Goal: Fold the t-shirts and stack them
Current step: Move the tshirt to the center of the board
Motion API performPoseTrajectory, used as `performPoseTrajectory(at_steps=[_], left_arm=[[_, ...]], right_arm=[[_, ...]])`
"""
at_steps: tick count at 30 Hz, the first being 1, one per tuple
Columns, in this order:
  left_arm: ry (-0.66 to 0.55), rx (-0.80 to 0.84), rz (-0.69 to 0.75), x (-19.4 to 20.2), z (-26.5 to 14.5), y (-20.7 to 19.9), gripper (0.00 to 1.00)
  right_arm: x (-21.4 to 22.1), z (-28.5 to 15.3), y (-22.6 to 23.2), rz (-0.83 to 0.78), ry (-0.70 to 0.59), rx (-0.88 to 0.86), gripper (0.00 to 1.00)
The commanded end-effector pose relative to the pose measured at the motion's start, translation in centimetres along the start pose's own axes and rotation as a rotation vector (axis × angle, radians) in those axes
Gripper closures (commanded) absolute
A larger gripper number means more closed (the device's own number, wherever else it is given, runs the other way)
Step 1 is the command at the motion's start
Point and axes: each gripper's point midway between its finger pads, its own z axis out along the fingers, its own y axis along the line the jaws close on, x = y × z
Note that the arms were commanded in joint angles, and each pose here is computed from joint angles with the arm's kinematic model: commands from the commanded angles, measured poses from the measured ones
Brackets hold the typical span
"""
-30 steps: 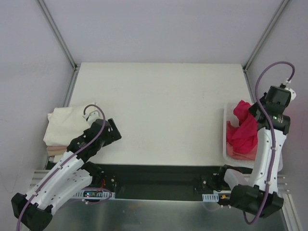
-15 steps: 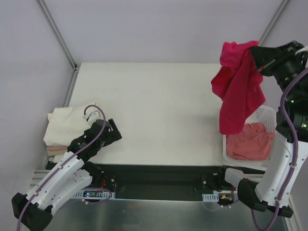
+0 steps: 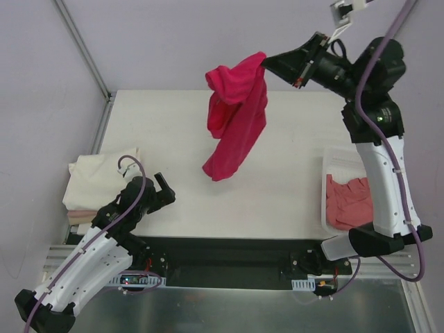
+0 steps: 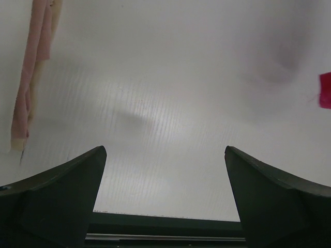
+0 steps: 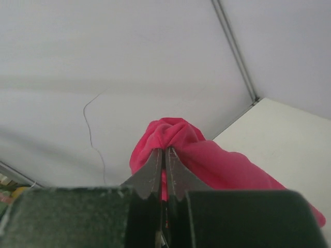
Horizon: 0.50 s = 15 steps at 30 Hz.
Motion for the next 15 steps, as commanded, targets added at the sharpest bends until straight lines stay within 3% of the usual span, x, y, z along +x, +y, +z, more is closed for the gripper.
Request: performPoseTrajectory(at_steps=[1,3,5,6,11,13,14,15], left_arm=[[0.022,0.041,-0.014,0.7,-0.2,-0.5,0.01],[0.025,0.051,-0.020,0.7,-0.3,-0.7,0.01],[0.033,0.058,-0.022,0.9,-0.3,-0.8,0.01],[0.034,0.055,-0.032,0.9,-0.3,-0.8,0.01],[0.046,0.042,-0.025,0.9,-0.1,-0.8,0.01],[0.049,0.021,-0.020,0.9,0.1,-0.7,0.01],[0.055,0.009,-0.018,1.0,0.3,-0.6,0.01],[0.052,0.005,-0.030,0.7,0.3,-0.8,0.01]], right_arm=[[4.2,0.9,-2.5,0.048,0.087,0.003,0.99],[5.7,0.0,-6.7,-0.003,0.098,0.163,0.99],[10.3,-2.5,-12.2,0.057,0.185,0.378,0.96],[11.3,-4.2,-15.8,0.070,0.179,0.529,0.92],[24.3,-15.6,-27.7,0.299,0.400,1.028,0.79],[26.0,-18.0,-29.5,0.316,0.454,1.112,0.49],[26.6,-18.3,-29.7,0.310,0.478,1.115,0.21],[26.8,-18.2,-29.6,0.288,0.493,1.106,0.12]])
